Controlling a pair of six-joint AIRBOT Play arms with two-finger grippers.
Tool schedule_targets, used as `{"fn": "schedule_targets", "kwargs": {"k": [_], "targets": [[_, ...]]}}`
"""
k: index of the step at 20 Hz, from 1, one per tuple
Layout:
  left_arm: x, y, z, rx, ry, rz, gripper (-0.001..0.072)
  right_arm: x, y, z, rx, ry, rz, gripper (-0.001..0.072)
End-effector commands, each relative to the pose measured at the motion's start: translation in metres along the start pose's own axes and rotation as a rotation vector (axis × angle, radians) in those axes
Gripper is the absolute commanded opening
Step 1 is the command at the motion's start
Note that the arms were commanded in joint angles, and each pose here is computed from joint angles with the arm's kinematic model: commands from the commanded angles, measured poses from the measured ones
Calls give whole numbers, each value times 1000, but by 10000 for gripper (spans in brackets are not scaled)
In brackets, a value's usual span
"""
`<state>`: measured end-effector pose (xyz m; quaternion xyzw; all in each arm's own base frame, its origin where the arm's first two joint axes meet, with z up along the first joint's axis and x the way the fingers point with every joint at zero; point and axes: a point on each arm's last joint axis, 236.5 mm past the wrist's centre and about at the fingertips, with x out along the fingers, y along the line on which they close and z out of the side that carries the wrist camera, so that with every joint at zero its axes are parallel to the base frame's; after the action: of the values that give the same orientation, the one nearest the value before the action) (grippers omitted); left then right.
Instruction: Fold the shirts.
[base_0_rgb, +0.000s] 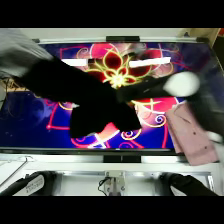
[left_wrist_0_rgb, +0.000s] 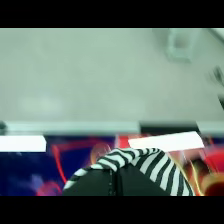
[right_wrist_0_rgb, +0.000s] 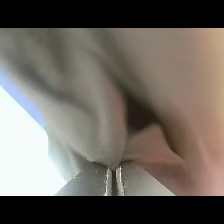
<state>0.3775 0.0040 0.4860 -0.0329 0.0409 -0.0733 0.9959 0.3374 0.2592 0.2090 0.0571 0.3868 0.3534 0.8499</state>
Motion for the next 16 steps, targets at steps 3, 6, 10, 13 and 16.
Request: {"fn": "schedule_targets", "kwargs": {"k": [3,6,10,13,16], "targets": [[-106,26,89,-13,-339,216,42,-199,24,94,-117,-583,-137,67],[-139,19,106,12,-438,257,42,-233,37,88,-134,-650,-148,67],[-150,14,116,-30,-488,247,42,-244,34,97,-146,-702,-178,67],[-125,26,88,-85,-379,241,42,-211,9,87,-96,-582,-220,67],[-81,48,28,-171,-175,227,43,-135,-38,39,26,-233,-278,68]]}}
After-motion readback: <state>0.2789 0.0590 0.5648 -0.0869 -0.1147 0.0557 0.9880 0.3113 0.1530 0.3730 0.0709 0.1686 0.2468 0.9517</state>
